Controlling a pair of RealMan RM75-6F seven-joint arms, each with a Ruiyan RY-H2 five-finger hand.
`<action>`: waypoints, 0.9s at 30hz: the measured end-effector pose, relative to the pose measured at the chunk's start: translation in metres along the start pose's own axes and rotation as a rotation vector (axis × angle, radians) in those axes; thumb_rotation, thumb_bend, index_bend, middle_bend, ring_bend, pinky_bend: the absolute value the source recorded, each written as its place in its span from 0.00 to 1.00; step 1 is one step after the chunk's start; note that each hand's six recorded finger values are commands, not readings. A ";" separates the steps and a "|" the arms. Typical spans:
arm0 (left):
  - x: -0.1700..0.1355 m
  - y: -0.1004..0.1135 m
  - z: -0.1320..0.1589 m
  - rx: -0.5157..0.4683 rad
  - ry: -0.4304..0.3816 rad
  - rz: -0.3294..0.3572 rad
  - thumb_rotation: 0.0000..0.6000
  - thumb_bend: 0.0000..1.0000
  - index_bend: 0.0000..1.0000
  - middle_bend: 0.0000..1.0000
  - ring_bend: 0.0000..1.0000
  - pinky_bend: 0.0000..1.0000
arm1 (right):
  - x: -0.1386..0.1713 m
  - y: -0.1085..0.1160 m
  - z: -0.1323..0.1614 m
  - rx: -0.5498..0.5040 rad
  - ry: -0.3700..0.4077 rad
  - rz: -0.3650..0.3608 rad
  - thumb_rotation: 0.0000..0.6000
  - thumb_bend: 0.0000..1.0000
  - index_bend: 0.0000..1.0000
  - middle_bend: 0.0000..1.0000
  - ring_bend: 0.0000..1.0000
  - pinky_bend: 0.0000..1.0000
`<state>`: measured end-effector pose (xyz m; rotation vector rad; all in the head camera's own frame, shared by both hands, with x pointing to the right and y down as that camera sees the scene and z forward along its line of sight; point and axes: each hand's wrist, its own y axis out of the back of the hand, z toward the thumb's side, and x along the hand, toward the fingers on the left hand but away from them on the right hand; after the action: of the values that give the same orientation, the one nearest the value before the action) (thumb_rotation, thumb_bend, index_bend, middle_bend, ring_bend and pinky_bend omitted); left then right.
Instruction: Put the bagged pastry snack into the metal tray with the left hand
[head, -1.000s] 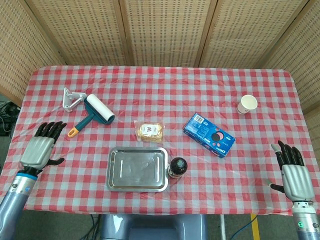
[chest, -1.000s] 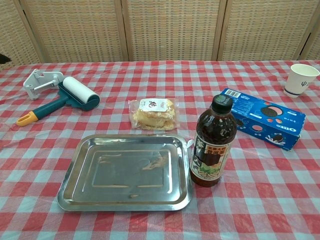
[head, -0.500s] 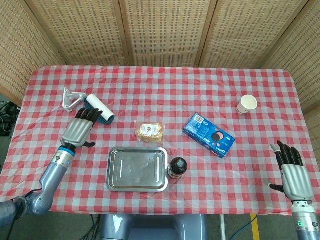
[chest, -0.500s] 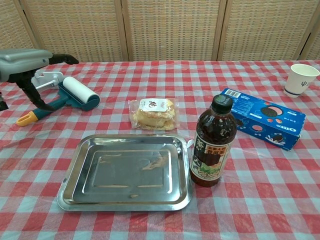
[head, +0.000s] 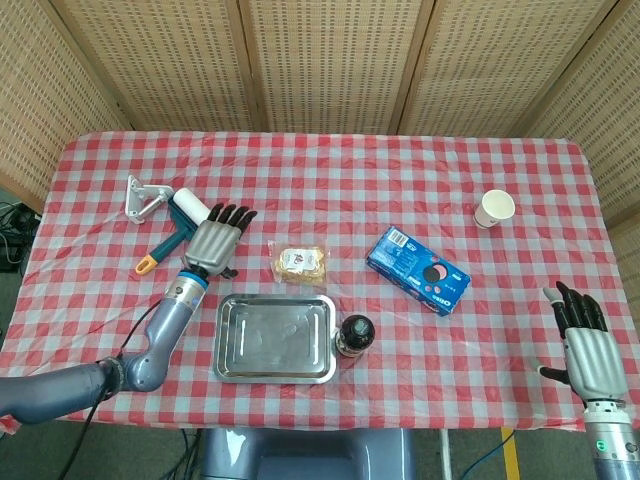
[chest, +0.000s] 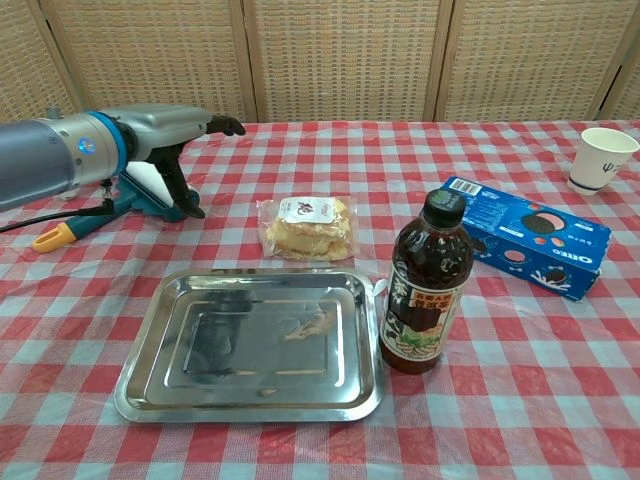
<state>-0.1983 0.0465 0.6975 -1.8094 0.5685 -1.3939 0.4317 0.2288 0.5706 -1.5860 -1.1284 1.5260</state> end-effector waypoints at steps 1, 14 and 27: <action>0.002 -0.001 0.004 -0.006 -0.003 -0.006 1.00 0.14 0.05 0.00 0.00 0.00 | 0.000 0.000 -0.001 -0.003 -0.002 0.000 1.00 0.08 0.02 0.00 0.00 0.00; 0.023 -0.017 0.064 -0.013 -0.074 -0.047 1.00 0.14 0.08 0.00 0.00 0.00 | 0.000 0.000 -0.003 -0.031 -0.014 0.002 1.00 0.08 0.02 0.00 0.00 0.00; 0.047 -0.025 0.089 0.035 -0.065 -0.052 1.00 0.16 0.11 0.00 0.00 0.00 | 0.000 0.002 -0.005 -0.062 -0.021 -0.004 1.00 0.08 0.03 0.00 0.00 0.00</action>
<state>-0.1019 0.0538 0.7366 -1.8453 0.4639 -1.3660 0.4371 0.2286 0.5698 -1.6107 -1.2011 1.5219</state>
